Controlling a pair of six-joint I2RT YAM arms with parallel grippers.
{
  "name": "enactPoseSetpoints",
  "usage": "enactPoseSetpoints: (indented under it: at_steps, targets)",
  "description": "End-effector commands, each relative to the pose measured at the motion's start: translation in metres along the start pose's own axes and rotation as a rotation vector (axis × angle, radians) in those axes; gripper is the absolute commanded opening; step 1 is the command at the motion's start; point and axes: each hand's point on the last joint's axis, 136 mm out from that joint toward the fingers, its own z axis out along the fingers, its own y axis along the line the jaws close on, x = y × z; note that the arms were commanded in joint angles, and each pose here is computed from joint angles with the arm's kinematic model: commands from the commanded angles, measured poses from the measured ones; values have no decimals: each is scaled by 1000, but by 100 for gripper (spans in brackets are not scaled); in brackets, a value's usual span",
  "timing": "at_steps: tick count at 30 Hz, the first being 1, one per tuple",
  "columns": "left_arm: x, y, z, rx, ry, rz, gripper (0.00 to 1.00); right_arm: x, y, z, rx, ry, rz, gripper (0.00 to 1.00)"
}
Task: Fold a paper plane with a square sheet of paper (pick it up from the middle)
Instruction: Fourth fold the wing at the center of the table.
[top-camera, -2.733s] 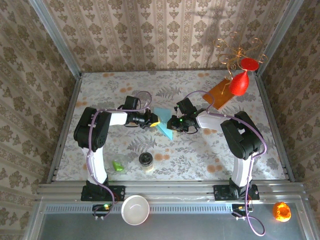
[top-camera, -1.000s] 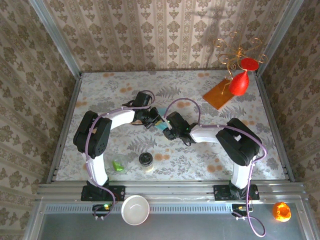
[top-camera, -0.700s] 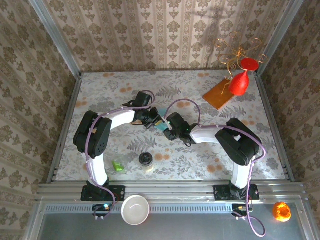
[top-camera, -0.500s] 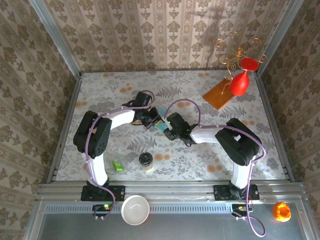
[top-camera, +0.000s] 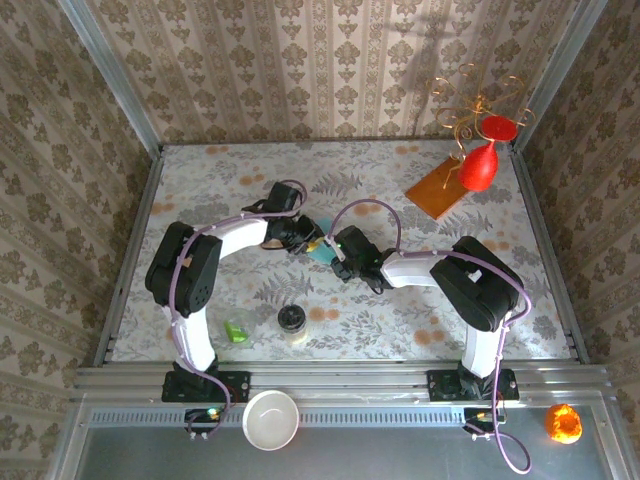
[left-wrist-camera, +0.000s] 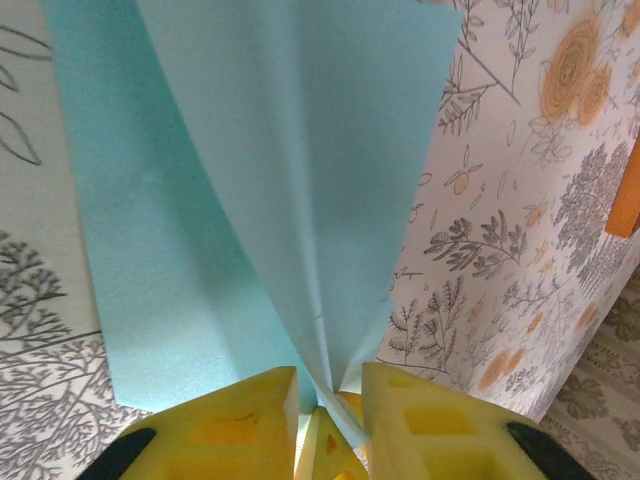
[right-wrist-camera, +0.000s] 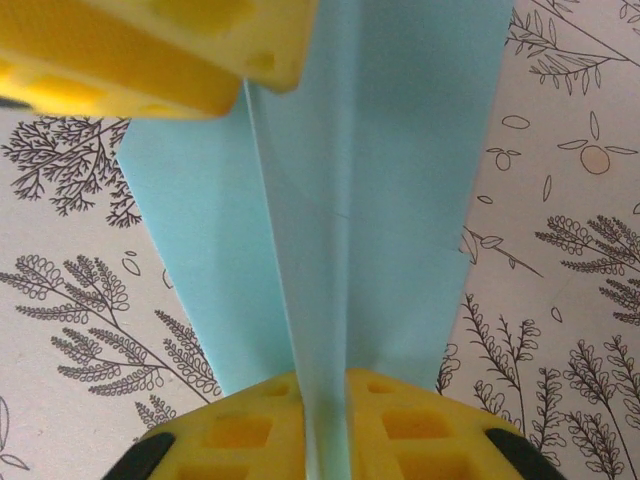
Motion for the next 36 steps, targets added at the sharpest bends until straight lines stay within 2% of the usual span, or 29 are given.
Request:
enactPoseSetpoints:
  at_steps: [1, 7, 14, 26, 34, 36]
  targets:
    - [-9, -12, -27, 27, -35, 3, 28, 0, 0, -3, -20, -4, 2, 15]
    - [-34, -3, -57, 35, -119, -8, 34, -2, 7, -6, -115, 12, 48, 10]
    - [-34, 9, -73, 62, -172, 2, 37, 0, 14, -6, -252, 55, 158, 9]
    - [-6, 13, -46, 141, -103, 55, 38, 11, 18, -1, -438, 145, 352, 8]
    - [-2, 9, -26, 152, -44, 106, 37, 17, 14, 3, -474, 151, 422, 10]
    - [9, 5, -15, 146, -7, 137, 37, 18, 13, 4, -473, 151, 428, 10]
